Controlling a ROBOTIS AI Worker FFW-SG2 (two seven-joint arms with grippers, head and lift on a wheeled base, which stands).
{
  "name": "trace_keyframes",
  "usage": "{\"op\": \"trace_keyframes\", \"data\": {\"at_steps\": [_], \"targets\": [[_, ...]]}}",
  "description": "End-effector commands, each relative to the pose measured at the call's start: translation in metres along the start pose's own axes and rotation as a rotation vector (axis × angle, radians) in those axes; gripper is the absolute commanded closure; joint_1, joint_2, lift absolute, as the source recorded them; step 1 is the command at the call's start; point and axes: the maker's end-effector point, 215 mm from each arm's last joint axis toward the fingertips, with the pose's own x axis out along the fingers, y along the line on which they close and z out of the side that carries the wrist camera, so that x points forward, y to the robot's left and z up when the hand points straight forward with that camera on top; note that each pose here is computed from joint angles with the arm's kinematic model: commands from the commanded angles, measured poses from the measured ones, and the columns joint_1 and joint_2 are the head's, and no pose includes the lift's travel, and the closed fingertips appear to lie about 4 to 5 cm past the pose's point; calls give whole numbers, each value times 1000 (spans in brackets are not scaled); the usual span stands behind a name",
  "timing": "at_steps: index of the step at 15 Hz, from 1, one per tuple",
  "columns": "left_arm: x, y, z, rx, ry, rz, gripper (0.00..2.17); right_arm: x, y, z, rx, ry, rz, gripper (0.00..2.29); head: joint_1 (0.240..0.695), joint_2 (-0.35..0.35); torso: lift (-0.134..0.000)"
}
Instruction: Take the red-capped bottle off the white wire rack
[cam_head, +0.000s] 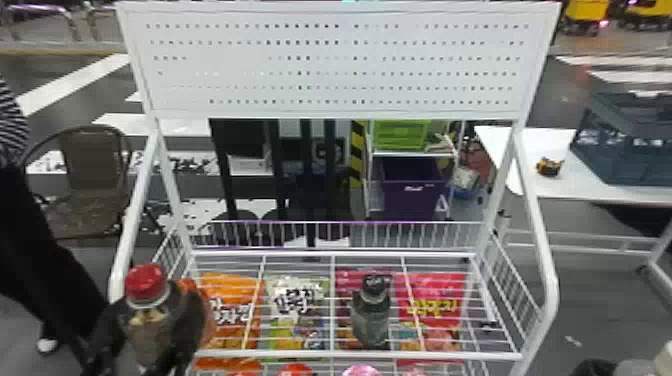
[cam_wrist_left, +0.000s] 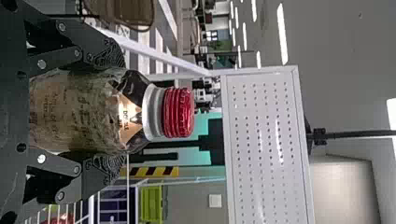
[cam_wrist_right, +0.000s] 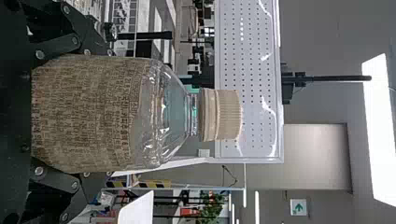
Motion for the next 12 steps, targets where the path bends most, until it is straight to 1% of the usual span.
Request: {"op": "trace_keyframes", "data": {"at_steps": [1,6,12], "targets": [[0,14,2,6,-3,25,1885,-2,0,4,-3,-15,-1,836,499,0,0],[1,12,-4,-8,9,20,1885,-2,2,6,0,-19,1,836,499,0,0],[2,13,-6,-7,11,23,1885,-1,1,6,-2,-21,0,836,499,0,0]]}}
